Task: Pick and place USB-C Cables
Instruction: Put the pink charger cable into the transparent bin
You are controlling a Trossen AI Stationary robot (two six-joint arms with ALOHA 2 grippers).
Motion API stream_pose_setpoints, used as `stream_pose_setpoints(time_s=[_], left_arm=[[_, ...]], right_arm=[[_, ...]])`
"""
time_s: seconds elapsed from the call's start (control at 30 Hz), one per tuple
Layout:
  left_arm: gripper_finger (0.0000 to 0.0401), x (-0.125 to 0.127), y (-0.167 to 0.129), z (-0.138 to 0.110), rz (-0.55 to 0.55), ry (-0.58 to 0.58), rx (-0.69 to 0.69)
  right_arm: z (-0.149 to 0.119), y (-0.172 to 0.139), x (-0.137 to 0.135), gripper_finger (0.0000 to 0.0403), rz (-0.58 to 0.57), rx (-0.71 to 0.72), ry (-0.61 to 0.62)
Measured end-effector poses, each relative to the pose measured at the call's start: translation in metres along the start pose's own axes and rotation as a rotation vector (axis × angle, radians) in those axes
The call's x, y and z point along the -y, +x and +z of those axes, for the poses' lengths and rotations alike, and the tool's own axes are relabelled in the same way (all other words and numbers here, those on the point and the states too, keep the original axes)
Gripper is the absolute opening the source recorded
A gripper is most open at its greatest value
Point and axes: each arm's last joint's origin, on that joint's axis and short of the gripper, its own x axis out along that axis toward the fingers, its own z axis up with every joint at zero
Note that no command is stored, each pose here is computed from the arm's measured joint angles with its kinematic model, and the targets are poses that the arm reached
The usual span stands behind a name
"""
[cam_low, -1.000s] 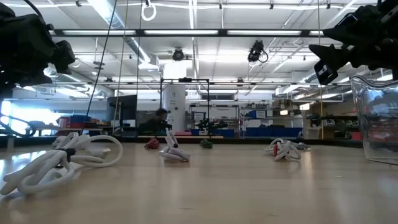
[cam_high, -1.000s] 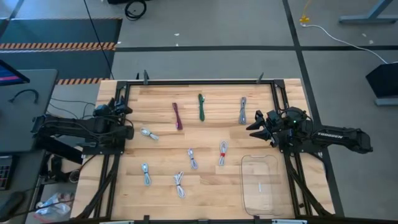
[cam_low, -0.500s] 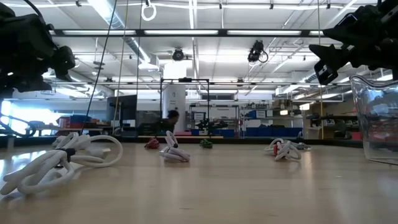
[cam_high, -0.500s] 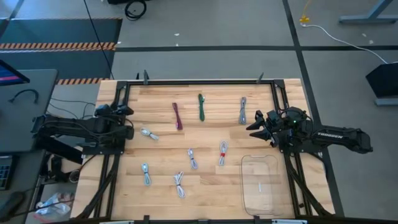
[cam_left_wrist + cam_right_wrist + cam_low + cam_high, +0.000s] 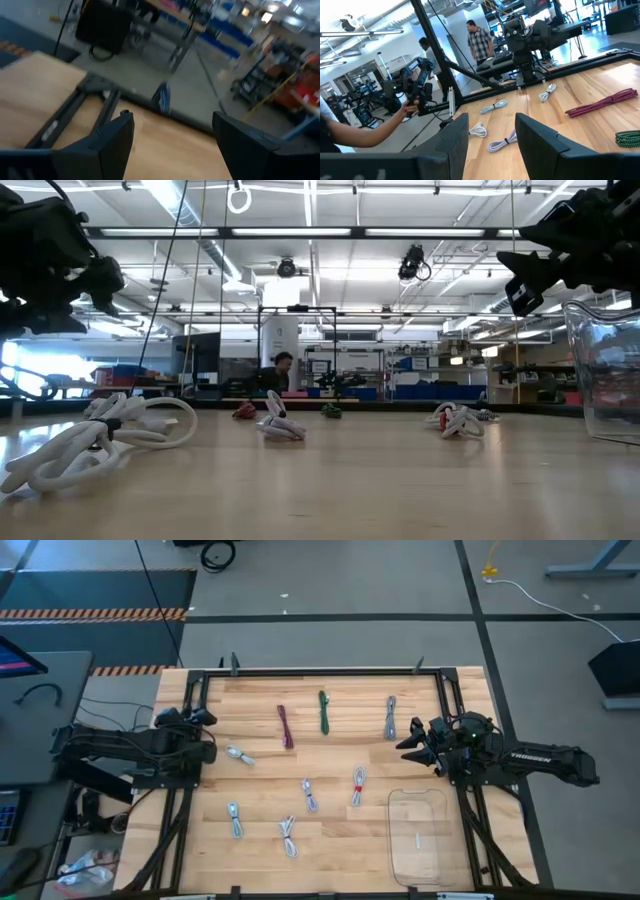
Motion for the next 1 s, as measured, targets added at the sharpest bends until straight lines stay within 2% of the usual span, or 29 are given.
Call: stream_pose_setpoints(time_s=[0.1, 0.2, 0.57, 0.73, 1.0], left_arm=[[0.0275, 0.004, 0.0, -0.003, -0.003, 0.057, -0.075], [0.0275, 0.014, 0.0, -0.004, -0.045, 0.117, -0.092], [0.0275, 0.067, -0.007, 0.013, -0.26, 0.359, 0.028], [0.0275, 0.077, -0.01, 0.023, -0.307, 0.376, 0.072], [0.0275, 0.079, -0.011, 0.025, -0.312, 0.362, 0.08]], right_arm=[[0.0, 0.0, 0.0, 0.0168, -0.002, 0.003, -0.038], [0.002, 0.0, -0.001, 0.0168, 0.002, 0.017, -0.107], [0.016, -0.002, -0.008, 0.0168, 0.056, 0.159, -0.212], [0.019, -0.002, -0.01, 0.0168, 0.074, 0.183, -0.225], [0.022, -0.003, -0.011, 0.0168, 0.084, 0.21, -0.246]])
